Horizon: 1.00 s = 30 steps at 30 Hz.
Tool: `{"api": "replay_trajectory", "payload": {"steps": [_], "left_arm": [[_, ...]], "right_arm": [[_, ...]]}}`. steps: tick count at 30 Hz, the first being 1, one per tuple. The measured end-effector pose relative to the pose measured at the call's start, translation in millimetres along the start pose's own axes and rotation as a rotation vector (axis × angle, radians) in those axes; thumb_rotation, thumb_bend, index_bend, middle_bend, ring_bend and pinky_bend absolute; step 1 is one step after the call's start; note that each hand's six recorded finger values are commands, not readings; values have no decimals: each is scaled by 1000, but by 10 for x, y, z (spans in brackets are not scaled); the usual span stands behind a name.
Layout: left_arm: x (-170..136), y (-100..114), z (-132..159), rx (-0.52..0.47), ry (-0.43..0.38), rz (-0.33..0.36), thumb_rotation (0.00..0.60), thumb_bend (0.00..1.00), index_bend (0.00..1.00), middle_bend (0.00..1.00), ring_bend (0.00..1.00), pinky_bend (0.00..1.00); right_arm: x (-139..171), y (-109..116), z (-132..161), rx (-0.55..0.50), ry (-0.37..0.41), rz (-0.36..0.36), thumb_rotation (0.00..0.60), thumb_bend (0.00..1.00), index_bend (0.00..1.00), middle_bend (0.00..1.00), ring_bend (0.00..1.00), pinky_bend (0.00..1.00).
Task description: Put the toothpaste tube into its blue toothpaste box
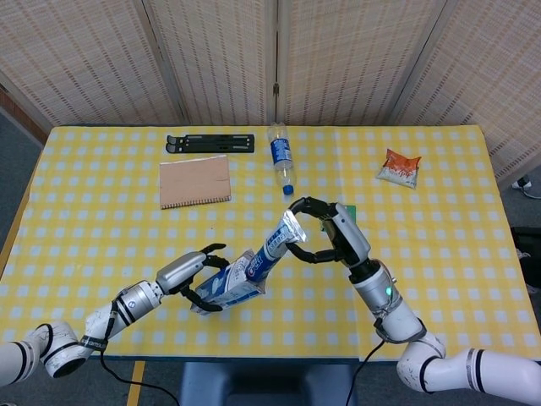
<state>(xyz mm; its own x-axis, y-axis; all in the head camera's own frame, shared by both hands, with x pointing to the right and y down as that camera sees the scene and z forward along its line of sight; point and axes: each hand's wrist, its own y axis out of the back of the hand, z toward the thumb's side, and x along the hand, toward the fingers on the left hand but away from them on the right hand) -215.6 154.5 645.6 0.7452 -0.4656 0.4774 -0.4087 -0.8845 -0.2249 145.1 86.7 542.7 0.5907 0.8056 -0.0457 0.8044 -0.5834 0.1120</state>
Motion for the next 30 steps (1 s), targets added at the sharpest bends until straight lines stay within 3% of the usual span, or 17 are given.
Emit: {"api": "replay_trajectory", "payload": {"steps": [2, 4, 6, 7, 9, 10, 24, 30], "left_arm": [[-3, 22, -6, -3, 2, 7, 600, 151, 503, 556, 412, 8], [-7, 41, -17, -3, 6, 11, 600, 151, 503, 556, 413, 8], [-14, 57, -24, -3, 9, 14, 600, 150, 503, 556, 413, 8], [-17, 66, -26, -3, 10, 17, 600, 151, 503, 556, 413, 8], [-24, 84, -27, -2, 10, 21, 600, 151, 503, 556, 413, 8], [-27, 90, -27, -2, 10, 22, 600, 150, 504, 556, 413, 8], [-48, 126, -11, -7, 2, 33, 600, 151, 507, 556, 415, 8], [-66, 222, 31, -81, -25, 71, 600, 151, 516, 558, 427, 13]], "right_arm": [[3, -13, -10, 5, -2, 5, 600, 360, 741, 555, 441, 371], [9, -29, -10, 14, 0, 14, 600, 360, 649, 470, 384, 308], [19, -44, -7, 35, 5, 25, 600, 359, 436, 331, 273, 186], [24, -53, -6, 48, 7, 32, 600, 360, 247, 221, 179, 95], [41, -78, -4, 74, 9, 57, 600, 359, 36, 75, 56, 9], [47, -81, 0, 84, 9, 66, 600, 359, 2, 31, 22, 0], [56, -28, 57, 100, 37, 47, 600, 359, 0, 0, 0, 0], [80, 54, 145, 80, 58, 27, 600, 358, 0, 0, 0, 0]]}}
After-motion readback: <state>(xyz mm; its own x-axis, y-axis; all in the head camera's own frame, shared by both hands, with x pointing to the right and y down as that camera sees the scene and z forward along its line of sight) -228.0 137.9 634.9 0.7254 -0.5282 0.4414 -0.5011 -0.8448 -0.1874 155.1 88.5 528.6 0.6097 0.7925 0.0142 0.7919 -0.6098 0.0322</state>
